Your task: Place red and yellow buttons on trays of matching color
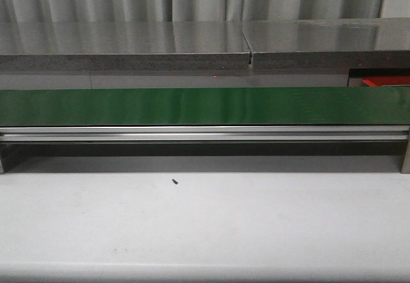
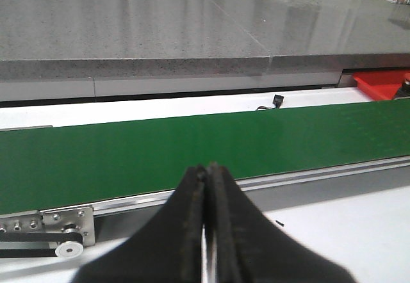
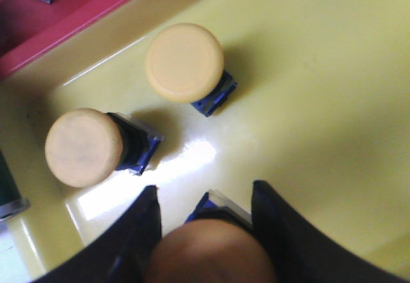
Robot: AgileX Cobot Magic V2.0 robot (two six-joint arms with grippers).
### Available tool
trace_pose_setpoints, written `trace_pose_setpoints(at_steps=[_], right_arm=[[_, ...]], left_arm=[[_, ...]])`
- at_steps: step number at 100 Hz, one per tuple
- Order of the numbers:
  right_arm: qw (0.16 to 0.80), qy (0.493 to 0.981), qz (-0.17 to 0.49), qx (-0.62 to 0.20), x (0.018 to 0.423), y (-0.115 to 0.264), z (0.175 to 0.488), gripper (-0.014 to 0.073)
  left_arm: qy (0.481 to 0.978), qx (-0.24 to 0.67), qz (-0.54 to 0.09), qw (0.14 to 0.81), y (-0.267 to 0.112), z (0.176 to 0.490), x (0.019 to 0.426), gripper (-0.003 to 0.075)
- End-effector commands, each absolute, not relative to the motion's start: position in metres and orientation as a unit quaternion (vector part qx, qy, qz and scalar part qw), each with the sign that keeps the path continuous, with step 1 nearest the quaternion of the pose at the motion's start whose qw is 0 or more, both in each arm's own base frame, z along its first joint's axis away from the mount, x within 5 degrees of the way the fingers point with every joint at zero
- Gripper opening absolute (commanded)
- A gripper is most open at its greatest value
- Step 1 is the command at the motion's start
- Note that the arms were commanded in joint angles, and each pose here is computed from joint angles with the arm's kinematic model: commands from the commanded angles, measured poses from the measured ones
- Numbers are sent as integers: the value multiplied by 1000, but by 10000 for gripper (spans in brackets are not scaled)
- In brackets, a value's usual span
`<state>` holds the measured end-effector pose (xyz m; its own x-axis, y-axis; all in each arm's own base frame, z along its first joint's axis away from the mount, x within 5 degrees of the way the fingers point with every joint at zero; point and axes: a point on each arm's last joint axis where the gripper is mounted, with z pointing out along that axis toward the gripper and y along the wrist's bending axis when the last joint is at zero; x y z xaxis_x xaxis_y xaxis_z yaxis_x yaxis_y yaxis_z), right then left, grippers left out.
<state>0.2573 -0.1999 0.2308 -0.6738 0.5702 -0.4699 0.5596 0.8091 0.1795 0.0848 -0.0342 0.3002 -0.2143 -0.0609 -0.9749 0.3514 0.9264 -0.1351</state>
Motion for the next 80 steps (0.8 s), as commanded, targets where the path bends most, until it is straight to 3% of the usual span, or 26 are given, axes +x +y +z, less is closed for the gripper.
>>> trace_pose_setpoints(at_steps=[1,31,40,64,80], right_arm=[[300,900,-5,315,263,-206,242,169],[266,914,9,306,279,-204,209,188],[255,919,14,300,283,-202,202,260],[252,921,17,297,283,-200,202,554],[279,915,7,293,279,-198,222,576]], left_arm=[[737,80,-169,649,-33,314,87,-19],[737,80,-169,649,-33,314,87,-19],[737,80,-169,649,-33,314,87,-19],[737,80,-169,649,-33,314,87,-19],[737,80,-169,649,-33,314,87,-19]])
